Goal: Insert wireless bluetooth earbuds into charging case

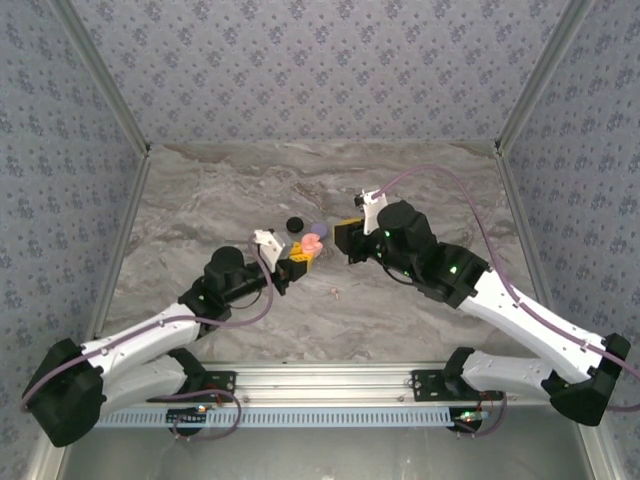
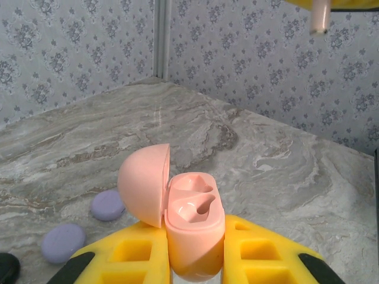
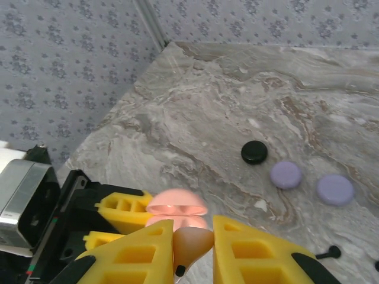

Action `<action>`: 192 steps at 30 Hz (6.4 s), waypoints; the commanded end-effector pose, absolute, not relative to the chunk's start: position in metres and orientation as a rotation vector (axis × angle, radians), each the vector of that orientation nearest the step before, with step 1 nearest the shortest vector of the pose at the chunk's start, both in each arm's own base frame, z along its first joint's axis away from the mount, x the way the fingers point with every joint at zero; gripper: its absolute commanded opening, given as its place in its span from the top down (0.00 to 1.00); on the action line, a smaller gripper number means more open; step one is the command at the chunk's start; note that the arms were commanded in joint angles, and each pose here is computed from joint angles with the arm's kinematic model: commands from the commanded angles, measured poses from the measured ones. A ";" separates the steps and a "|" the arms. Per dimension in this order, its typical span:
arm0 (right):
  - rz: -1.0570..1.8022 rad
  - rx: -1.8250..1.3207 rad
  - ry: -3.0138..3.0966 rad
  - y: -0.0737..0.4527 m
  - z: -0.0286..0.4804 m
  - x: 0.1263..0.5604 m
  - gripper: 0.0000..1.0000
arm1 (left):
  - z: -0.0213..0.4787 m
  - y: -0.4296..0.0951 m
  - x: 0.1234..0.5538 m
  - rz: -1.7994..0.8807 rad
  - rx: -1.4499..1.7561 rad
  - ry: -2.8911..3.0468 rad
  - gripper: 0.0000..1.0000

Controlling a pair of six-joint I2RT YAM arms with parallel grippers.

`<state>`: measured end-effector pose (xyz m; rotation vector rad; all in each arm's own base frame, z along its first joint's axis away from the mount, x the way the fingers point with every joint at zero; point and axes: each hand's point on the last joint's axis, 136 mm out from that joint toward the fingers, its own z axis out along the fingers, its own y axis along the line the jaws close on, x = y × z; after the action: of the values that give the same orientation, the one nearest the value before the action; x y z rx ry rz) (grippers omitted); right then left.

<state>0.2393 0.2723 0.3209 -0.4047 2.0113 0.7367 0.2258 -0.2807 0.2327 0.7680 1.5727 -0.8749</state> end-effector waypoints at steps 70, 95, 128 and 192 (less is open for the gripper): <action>0.482 -0.224 2.451 0.216 0.195 0.258 0.48 | 0.268 -0.254 0.223 -0.776 0.662 1.498 1.00; 0.038 -0.553 3.009 0.284 0.031 0.242 0.55 | 0.296 -0.220 0.204 -0.703 0.617 1.393 1.00; 0.285 -0.533 2.564 0.273 0.169 0.269 0.79 | 0.287 -0.239 0.208 -0.773 0.652 1.413 1.00; 0.628 -0.733 2.094 0.329 0.287 0.238 0.76 | 0.292 -0.290 0.220 -0.949 0.737 1.387 1.00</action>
<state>0.2430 0.3250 0.2893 -0.6946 2.0742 0.6130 0.2219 -0.2855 0.2576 0.7498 1.4908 -0.9205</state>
